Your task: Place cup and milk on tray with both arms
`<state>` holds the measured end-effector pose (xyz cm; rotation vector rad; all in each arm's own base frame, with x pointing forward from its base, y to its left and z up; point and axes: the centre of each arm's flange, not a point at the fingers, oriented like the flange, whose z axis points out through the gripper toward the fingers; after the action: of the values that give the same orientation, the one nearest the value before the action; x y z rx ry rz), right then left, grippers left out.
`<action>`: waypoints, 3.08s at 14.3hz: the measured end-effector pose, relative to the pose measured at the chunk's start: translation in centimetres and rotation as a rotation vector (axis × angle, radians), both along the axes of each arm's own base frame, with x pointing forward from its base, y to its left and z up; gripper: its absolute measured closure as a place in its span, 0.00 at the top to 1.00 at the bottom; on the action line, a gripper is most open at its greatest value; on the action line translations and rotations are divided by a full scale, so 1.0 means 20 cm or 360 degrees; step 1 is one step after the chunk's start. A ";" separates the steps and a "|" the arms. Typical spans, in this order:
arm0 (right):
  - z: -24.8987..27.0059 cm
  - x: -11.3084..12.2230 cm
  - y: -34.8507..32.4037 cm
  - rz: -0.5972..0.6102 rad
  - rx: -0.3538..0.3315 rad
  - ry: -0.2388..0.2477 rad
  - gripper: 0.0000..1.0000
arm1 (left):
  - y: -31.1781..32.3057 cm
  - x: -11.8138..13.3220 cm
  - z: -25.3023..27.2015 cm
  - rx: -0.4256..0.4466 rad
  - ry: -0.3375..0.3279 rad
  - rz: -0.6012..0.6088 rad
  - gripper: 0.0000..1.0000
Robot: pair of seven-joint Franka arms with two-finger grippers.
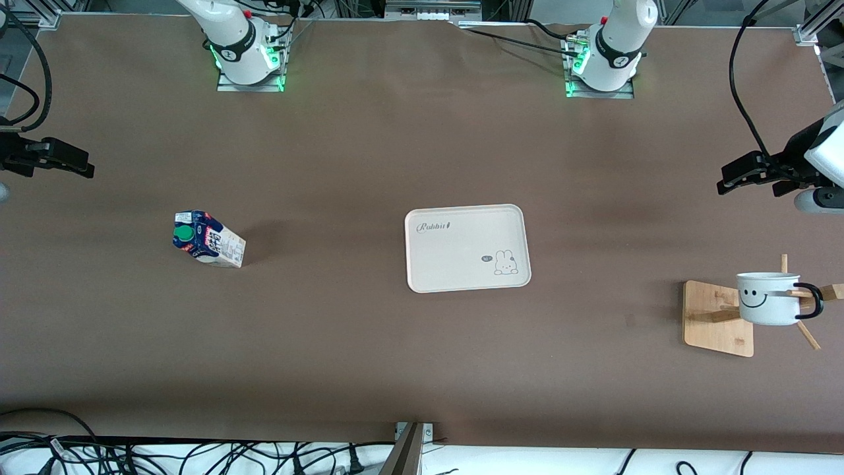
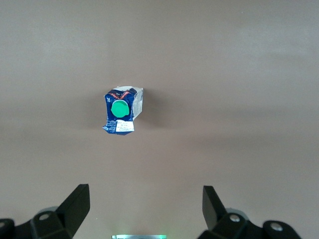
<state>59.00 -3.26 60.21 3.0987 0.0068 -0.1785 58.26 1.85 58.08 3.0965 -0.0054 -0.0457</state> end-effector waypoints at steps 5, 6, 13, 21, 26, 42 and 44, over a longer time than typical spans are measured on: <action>0.01 0.00 0.04 0.0026 0.0001 -0.0008 1.00 | 0.00 0.00 0.00 0.0000 0.0000 0.0000 1.00; 0.02 0.00 0.05 0.0030 0.0001 -0.0011 1.00 | 0.00 0.00 0.00 0.0000 0.0000 0.0000 1.00; 0.01 0.01 0.05 0.0032 0.0001 -0.0011 1.00 | 0.00 0.00 0.00 0.0000 0.0000 0.0000 1.00; -0.06 0.04 0.05 0.0033 0.0003 0.0023 1.00 | 0.00 0.00 0.00 0.0000 0.0000 0.0000 1.00; -0.31 0.17 0.06 0.0039 0.0009 0.0084 1.00 | 0.00 0.00 0.00 0.0000 0.0000 0.0000 1.00; -1.10 0.43 0.30 0.0117 0.0221 0.0209 1.00 | 0.01 0.00 0.00 0.0000 0.0000 0.0003 1.00; -1.14 0.42 0.30 0.0116 0.0221 0.0215 1.00 | 0.01 0.00 0.00 0.0000 0.0000 0.0003 1.00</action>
<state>67.49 2.78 37.43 3.2103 0.1416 -0.4008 58.26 1.96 58.07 3.0966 -0.0024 -0.0458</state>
